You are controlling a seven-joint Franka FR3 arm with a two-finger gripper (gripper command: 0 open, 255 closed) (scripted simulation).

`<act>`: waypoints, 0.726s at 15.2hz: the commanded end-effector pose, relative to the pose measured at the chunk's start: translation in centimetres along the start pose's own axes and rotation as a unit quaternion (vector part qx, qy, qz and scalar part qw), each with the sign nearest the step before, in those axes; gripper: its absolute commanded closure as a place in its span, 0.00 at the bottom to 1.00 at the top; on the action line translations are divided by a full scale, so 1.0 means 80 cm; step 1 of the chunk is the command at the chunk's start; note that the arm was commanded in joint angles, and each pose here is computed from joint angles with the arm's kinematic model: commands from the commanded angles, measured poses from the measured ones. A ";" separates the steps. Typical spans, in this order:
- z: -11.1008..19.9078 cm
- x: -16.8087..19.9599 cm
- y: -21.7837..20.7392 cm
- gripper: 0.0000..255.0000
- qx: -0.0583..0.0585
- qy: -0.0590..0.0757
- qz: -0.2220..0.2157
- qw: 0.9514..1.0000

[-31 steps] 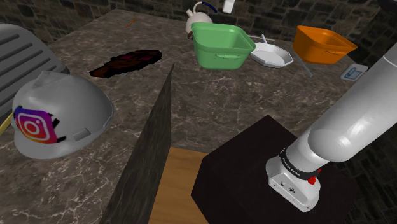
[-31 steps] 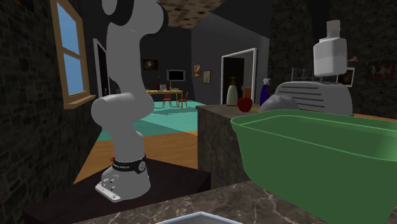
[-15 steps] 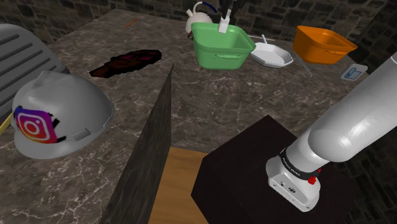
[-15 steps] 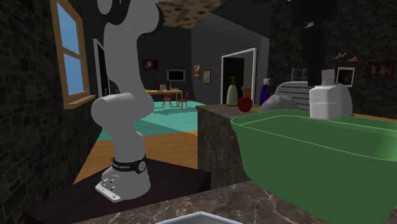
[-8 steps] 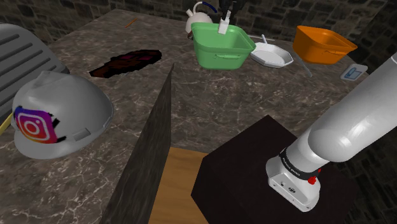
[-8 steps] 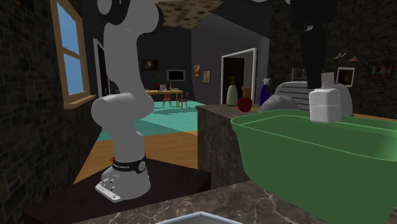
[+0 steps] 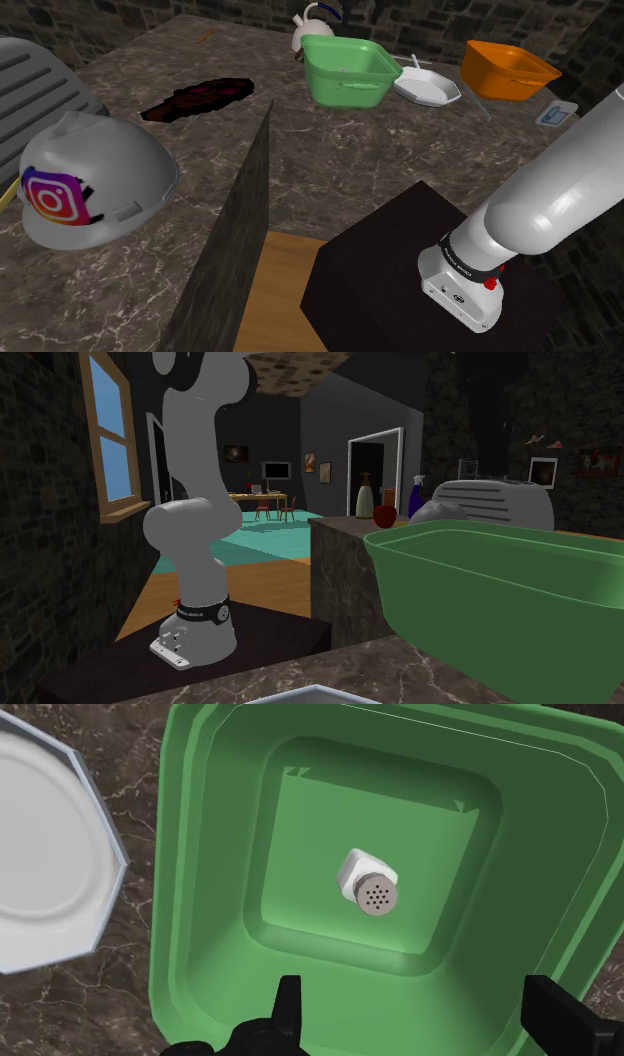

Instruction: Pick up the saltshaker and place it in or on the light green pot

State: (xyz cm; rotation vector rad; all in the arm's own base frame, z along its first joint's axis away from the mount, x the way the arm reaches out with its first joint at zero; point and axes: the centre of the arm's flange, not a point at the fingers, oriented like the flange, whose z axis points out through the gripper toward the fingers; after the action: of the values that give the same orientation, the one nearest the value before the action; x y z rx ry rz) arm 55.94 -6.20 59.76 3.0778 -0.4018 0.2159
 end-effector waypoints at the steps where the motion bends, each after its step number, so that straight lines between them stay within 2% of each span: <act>1: -0.024 0.001 0.000 0.00 0.000 0.000 0.000 1.000; 3: -0.054 0.001 0.000 0.00 0.000 0.000 0.000 1.000; 11: -0.053 0.001 0.000 0.00 0.000 0.000 0.000 1.000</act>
State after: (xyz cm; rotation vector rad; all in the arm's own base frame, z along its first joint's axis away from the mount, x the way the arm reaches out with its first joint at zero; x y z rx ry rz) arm 55.44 -6.02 64.01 3.0778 -0.4019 0.2155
